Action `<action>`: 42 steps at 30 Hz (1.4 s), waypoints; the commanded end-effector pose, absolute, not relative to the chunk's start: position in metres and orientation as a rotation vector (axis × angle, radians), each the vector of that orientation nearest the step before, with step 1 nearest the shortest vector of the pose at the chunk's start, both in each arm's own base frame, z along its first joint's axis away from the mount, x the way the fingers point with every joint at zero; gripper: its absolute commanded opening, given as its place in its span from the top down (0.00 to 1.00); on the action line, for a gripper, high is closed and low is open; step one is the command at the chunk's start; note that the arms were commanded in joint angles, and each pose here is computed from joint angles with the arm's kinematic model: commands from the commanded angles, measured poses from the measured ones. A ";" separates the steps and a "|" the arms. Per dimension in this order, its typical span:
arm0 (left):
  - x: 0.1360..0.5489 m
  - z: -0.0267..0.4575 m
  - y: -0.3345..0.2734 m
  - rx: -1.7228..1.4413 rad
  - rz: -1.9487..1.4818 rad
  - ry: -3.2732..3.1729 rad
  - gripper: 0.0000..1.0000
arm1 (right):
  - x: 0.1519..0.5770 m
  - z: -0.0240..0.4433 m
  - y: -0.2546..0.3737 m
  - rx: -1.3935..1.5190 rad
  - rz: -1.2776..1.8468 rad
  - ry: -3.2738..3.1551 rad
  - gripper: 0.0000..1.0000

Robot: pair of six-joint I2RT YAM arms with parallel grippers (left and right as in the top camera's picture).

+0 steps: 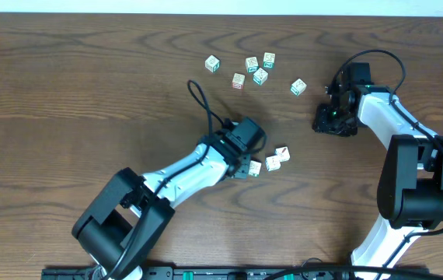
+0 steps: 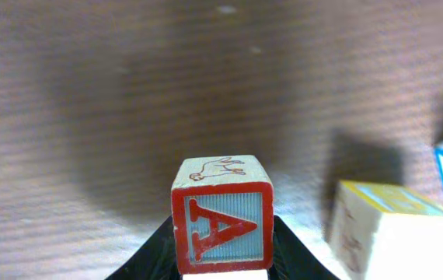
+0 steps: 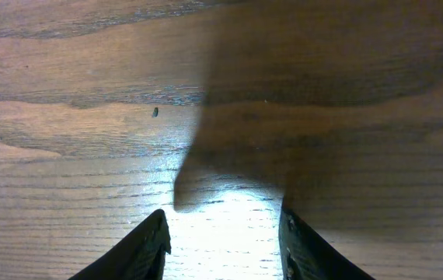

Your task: Lift 5 blocks

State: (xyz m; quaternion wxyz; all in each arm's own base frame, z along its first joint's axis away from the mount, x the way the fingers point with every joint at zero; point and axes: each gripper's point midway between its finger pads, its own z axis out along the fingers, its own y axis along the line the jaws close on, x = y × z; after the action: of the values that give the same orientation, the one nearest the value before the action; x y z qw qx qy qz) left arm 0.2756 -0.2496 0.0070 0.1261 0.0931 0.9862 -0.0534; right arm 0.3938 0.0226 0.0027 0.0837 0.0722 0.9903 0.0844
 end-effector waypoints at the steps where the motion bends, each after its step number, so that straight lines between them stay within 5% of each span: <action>1: 0.247 -0.011 -0.252 0.306 -0.146 2.949 0.75 | 0.394 0.002 0.026 0.194 0.258 2.957 0.57; 5: 0.244 -0.011 -0.255 0.323 -0.144 2.946 0.71 | 0.394 0.002 0.026 0.194 0.258 2.957 0.57; 15: 0.244 -0.011 -0.255 0.322 -0.144 2.947 0.39 | 0.394 0.002 0.026 0.193 0.258 2.957 0.57; 35: 0.220 -0.002 -0.248 0.348 -0.092 3.000 0.38 | 0.396 0.002 0.026 0.165 0.255 2.950 0.56; 37: 0.216 0.001 -0.254 0.355 -0.105 2.993 0.42 | 0.396 0.002 0.026 0.165 0.255 2.950 0.56; 40: 0.208 0.001 -0.260 0.363 -0.112 2.993 0.69 | 0.396 0.002 0.026 0.165 0.256 2.949 0.56; 42: 0.206 0.001 -0.263 0.371 -0.116 2.990 0.77 | 0.396 0.002 0.026 0.165 0.256 2.949 0.56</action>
State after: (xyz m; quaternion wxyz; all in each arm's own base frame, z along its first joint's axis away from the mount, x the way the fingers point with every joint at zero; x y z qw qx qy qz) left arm 0.2115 -0.2633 -0.0017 0.0625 0.1284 0.9891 -0.0359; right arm 0.3952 0.0226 0.0029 0.0871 0.0658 0.9905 0.0840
